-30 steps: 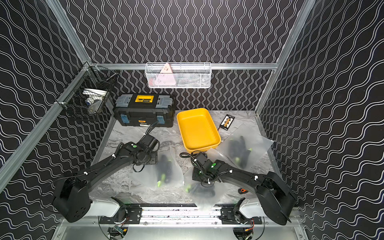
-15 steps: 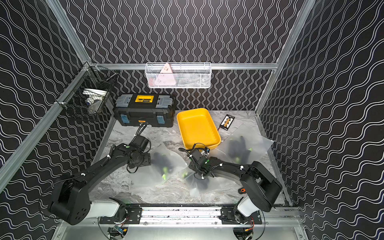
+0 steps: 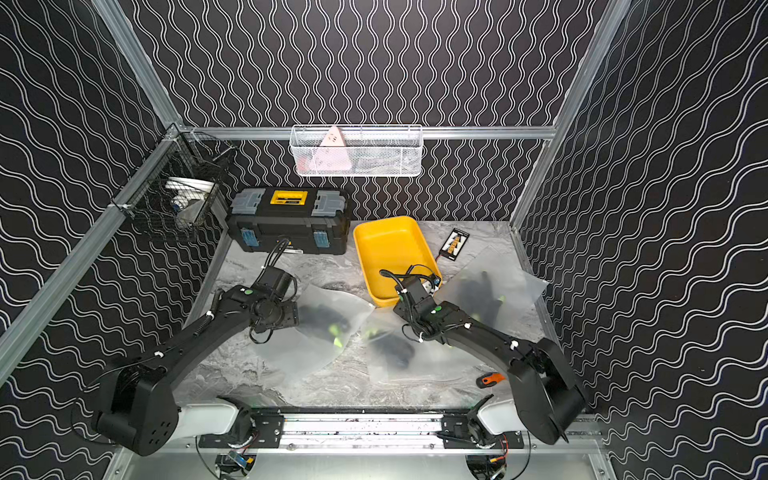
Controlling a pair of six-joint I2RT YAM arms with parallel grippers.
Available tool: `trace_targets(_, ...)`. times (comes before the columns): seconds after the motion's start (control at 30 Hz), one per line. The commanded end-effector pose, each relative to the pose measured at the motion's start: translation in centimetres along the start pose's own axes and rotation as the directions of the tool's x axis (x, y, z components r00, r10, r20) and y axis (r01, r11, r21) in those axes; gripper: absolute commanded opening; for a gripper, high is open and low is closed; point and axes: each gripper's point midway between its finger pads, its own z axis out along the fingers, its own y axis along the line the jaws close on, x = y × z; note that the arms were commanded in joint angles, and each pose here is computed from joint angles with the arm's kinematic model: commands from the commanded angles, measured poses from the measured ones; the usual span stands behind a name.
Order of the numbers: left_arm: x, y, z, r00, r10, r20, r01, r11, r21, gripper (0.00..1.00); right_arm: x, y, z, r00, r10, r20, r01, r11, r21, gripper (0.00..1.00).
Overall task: Place the eggplant in a zip-top bag and seal the zipper
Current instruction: Adjust the zipper food storage bag at the center of the board, then reset both arms
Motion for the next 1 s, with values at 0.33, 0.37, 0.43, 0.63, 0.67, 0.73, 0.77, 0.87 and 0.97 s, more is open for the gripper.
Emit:
trace_targets(0.33, -6.7, -0.3, -3.7, 0.939, -0.086, 0.332, 0.074, 0.996, 0.050, 0.99, -2.6, -1.3, -2.3, 0.924, -0.375, 0.077, 0.370, 0.927, 0.067, 1.00)
trace_targets(0.37, -7.6, -0.1, -4.0, 0.927, -0.080, 0.366, 0.076, 0.997, 0.027, 0.99, -3.8, -1.8, -2.7, 0.920, -0.378, 0.107, 0.370, 0.925, 0.088, 1.00)
trace_targets(0.43, -9.2, 0.4, -4.0, 0.902, -0.053, 0.429, 0.072, 0.997, -0.029, 0.99, -6.0, -2.8, -3.3, 0.908, -0.388, 0.156, 0.373, 0.920, 0.122, 1.00)
trace_targets(0.63, -11.7, 2.5, -2.4, 0.796, 0.034, 0.604, 0.082, 0.983, -0.164, 0.99, -12.8, -5.3, -5.4, 0.765, -0.520, 0.380, 0.431, 0.852, 0.298, 1.00)
trace_targets(0.67, -11.6, 2.6, -2.0, 0.773, 0.059, 0.631, 0.064, 0.983, -0.170, 0.98, -13.8, -6.1, -5.5, 0.750, -0.527, 0.399, 0.421, 0.846, 0.327, 1.00)
trace_targets(0.73, -11.5, 2.9, -1.0, 0.741, 0.102, 0.664, 0.042, 0.979, -0.197, 0.98, -15.4, -8.2, -5.3, 0.739, -0.524, 0.422, 0.386, 0.844, 0.372, 1.00)
trace_targets(0.77, -11.3, 3.2, -0.2, 0.747, 0.117, 0.654, 0.042, 0.974, -0.223, 0.98, -16.1, -9.4, -5.0, 0.739, -0.519, 0.429, 0.364, 0.844, 0.394, 1.00)
trace_targets(0.87, -10.9, 3.6, 1.6, 0.753, 0.162, 0.638, 0.022, 0.963, -0.270, 0.96, -17.7, -13.5, -4.0, 0.780, -0.446, 0.439, 0.266, 0.871, 0.413, 1.00)
trace_targets(0.97, -10.8, 3.4, 2.3, 0.715, 0.158, 0.681, 0.002, 0.974, -0.228, 0.99, -18.6, -16.8, -3.2, 0.806, -0.335, 0.487, 0.155, 0.915, 0.373, 1.00)
